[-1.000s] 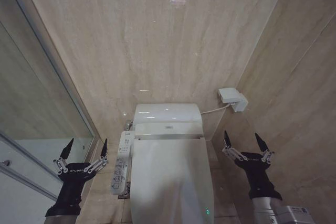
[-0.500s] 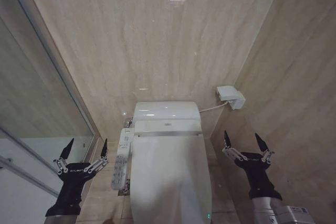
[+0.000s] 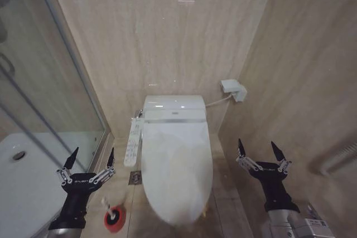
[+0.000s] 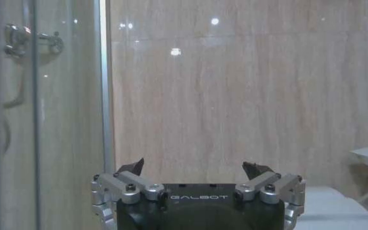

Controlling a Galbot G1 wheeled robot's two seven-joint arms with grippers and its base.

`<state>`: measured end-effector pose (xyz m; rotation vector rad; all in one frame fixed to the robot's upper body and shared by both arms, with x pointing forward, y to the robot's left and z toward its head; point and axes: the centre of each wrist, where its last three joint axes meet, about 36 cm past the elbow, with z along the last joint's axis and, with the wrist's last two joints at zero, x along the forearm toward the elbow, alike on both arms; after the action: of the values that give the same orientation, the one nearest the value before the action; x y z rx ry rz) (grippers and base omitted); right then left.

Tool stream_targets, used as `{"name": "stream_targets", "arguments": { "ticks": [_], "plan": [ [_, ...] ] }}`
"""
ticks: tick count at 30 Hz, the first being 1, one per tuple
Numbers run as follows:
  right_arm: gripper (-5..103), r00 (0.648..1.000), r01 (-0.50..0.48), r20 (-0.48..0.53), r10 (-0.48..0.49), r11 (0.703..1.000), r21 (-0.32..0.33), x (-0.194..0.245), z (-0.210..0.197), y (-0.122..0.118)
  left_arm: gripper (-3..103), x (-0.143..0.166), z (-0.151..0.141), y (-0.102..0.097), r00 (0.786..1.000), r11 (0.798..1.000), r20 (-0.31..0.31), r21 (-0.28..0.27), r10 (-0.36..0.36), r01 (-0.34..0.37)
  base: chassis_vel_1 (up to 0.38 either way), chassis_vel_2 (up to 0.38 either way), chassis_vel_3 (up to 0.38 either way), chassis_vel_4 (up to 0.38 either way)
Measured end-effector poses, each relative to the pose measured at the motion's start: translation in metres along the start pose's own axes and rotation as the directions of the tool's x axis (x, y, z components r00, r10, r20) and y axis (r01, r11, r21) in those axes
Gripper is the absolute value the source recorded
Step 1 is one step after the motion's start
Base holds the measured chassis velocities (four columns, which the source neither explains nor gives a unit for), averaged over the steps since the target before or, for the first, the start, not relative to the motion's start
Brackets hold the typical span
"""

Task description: Open the toilet lid, clean the toilet bowl with a toilet brush, close the toilet lid, and flush.

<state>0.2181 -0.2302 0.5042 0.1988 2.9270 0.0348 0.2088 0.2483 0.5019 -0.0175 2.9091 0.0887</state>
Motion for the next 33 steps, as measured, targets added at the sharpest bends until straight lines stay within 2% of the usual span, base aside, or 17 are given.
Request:
{"name": "stream_targets", "arguments": {
  "ticks": [19, 25, 33],
  "plan": [
    [100, 1.0, 0.0, 0.0, 0.0, 1.0, 0.0, 0.0, 0.0, 0.0, 100, 0.0, 0.0, 0.0, 1.0, 1.0, 0.0, 0.001, 0.0, 0.0, 0.329, -0.334, -0.34, 0.331],
    [100, 1.0, 0.0, 0.0, 0.0, 1.0, 0.0, 0.0, 0.0, 0.0, 100, 0.0, 0.0, 0.0, 1.0, 1.0, 0.0, 0.001, 0.0, 0.0, 0.041, -0.074, -0.086, 0.08],
    [100, 1.0, 0.0, 0.0, 0.0, 1.0, 0.0, -0.0001, 0.0, 0.0, 100, -0.0001, 0.0, 0.0, 1.0, 1.0, 0.0, 0.001, 0.0, 0.0, -0.045, 0.067, 0.074, -0.039]
  ]
}}
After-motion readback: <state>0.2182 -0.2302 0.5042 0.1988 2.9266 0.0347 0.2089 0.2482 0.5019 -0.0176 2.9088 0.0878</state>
